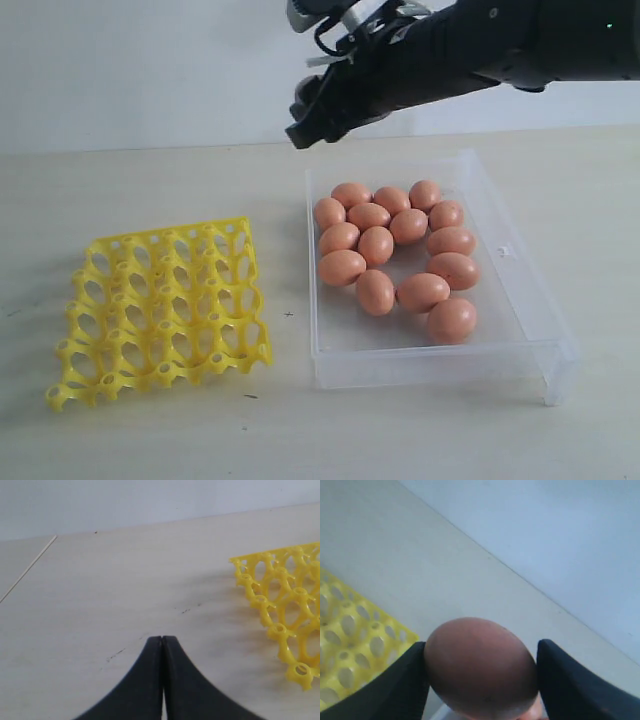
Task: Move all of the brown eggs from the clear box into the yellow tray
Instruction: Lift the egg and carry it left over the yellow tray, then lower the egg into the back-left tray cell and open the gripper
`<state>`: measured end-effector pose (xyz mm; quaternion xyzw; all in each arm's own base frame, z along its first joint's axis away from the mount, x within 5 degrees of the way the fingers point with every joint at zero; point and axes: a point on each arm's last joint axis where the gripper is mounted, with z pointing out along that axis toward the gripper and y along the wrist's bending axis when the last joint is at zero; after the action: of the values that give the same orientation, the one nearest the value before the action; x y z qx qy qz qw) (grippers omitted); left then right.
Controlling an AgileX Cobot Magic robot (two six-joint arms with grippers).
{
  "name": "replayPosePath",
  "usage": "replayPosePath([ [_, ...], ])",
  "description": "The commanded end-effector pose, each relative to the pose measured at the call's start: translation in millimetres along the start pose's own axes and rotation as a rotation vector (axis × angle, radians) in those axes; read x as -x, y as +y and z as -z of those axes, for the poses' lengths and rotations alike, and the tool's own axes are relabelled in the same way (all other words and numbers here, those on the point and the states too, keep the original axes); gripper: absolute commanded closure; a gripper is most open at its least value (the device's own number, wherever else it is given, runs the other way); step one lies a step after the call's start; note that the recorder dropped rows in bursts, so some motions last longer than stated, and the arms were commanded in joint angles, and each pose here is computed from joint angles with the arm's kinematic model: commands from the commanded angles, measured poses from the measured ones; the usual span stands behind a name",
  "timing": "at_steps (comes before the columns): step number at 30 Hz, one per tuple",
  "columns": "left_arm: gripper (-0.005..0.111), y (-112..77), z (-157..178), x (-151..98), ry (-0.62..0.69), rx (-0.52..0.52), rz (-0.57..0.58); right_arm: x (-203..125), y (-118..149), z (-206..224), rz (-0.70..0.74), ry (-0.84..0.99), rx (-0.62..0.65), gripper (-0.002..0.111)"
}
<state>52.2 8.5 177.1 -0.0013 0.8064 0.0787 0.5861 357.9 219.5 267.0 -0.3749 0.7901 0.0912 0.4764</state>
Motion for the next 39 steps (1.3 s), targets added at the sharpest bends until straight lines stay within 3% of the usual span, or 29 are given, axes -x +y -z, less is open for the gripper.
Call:
replayPosePath([
  [1, 0.107, -0.2, 1, 2, -0.018, -0.005, 0.004, 17, 24, 0, -0.060, -0.095, 0.010, 0.108],
  [9, 0.107, -0.2, 1, 2, -0.018, -0.005, 0.004, 35, 61, -12, -0.188, -0.134, 0.102, 0.108],
  [13, 0.107, -0.2, 1, 2, -0.018, -0.005, 0.004, 41, 85, -16, -0.035, -0.147, 0.155, 0.108],
  [16, 0.107, -0.2, 1, 2, -0.018, -0.005, 0.004, 46, 93, -19, -0.075, -0.163, 0.179, 0.108],
  [21, 0.107, -0.2, 1, 2, -0.018, -0.005, 0.004, 55, 93, -30, -0.222, -0.181, 0.148, 0.108],
  [25, 0.107, -0.2, 1, 2, -0.018, -0.005, 0.004, 55, 92, -45, -0.434, -0.275, 0.117, 0.108],
  [27, 0.107, -0.2, 1, 2, -0.018, -0.005, 0.004, 50, 97, -58, -0.502, -0.321, 0.164, 0.108],
  [31, 0.107, -0.2, 1, 2, -0.018, -0.005, 0.004, 31, 129, -85, -0.477, -0.396, 0.450, 0.108],
  [36, 0.107, -0.2, 1, 2, -0.018, -0.005, 0.004, -2, 139, -111, -0.364, -0.313, 0.574, 0.108],
  [39, 0.107, -0.2, 1, 2, -0.018, -0.005, 0.004, -5, 142, -122, -0.333, -0.279, 0.611, 0.108],
])
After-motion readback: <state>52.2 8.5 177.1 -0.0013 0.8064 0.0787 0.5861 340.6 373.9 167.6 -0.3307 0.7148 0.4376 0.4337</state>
